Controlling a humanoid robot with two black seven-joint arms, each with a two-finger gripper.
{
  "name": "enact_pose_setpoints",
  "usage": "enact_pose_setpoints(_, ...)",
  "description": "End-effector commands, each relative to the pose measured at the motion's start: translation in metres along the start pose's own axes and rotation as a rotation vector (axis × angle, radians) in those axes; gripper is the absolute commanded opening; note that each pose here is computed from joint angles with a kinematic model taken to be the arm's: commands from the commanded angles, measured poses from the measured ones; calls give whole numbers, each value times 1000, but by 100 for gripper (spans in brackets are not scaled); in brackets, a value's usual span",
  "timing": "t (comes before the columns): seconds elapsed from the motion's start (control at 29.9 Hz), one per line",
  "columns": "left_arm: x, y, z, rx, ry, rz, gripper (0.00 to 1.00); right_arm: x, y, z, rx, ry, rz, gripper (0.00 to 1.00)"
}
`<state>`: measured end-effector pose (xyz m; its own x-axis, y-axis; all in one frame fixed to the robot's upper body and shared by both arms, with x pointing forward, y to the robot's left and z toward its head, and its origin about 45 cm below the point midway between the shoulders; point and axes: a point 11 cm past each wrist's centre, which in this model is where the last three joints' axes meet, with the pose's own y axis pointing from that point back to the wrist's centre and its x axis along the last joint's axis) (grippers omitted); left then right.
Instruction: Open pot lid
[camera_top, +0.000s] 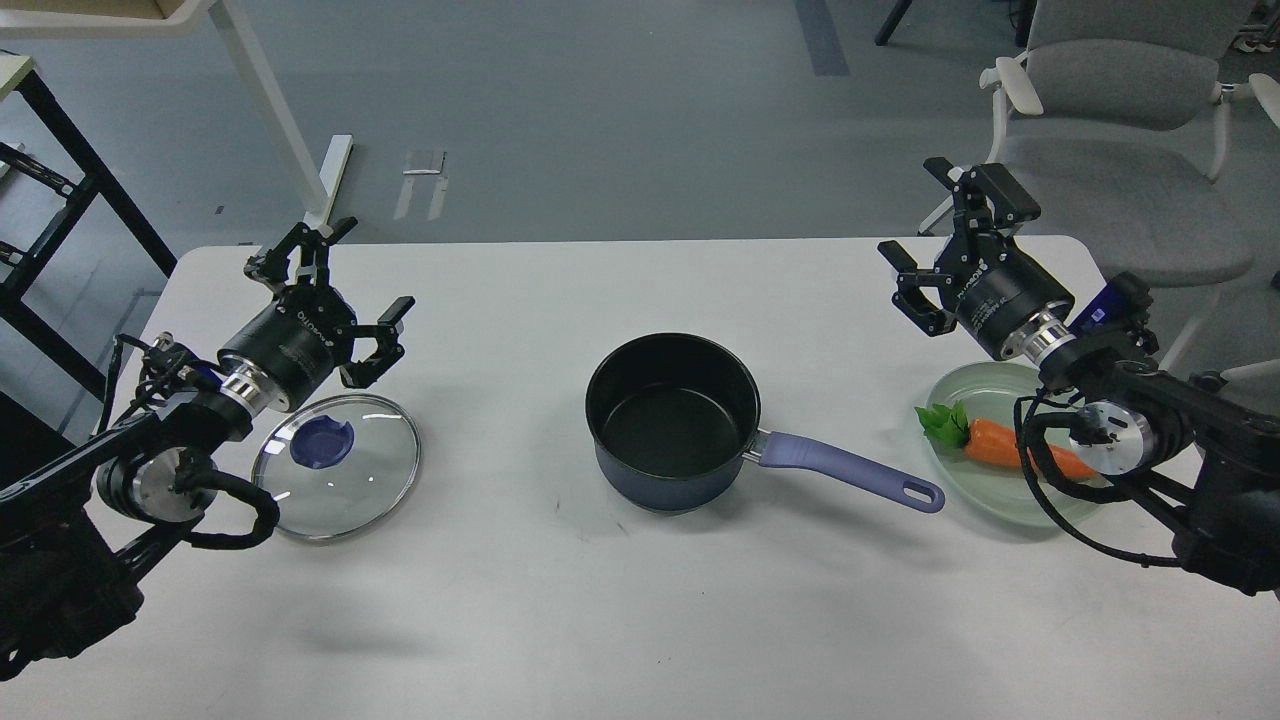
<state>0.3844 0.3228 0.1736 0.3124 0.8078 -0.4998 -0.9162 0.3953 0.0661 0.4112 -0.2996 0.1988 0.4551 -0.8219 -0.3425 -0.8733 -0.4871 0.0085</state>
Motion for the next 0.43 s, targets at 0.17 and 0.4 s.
enact_pose_setpoints(0.17,-2,3,1,-21,28,-30,99,1,11,13,-23,-48,-30,100)
enact_pose_setpoints(0.4,3,7,0,-15,14,-11,99,-1,10,15,-21,-56,-35,100)
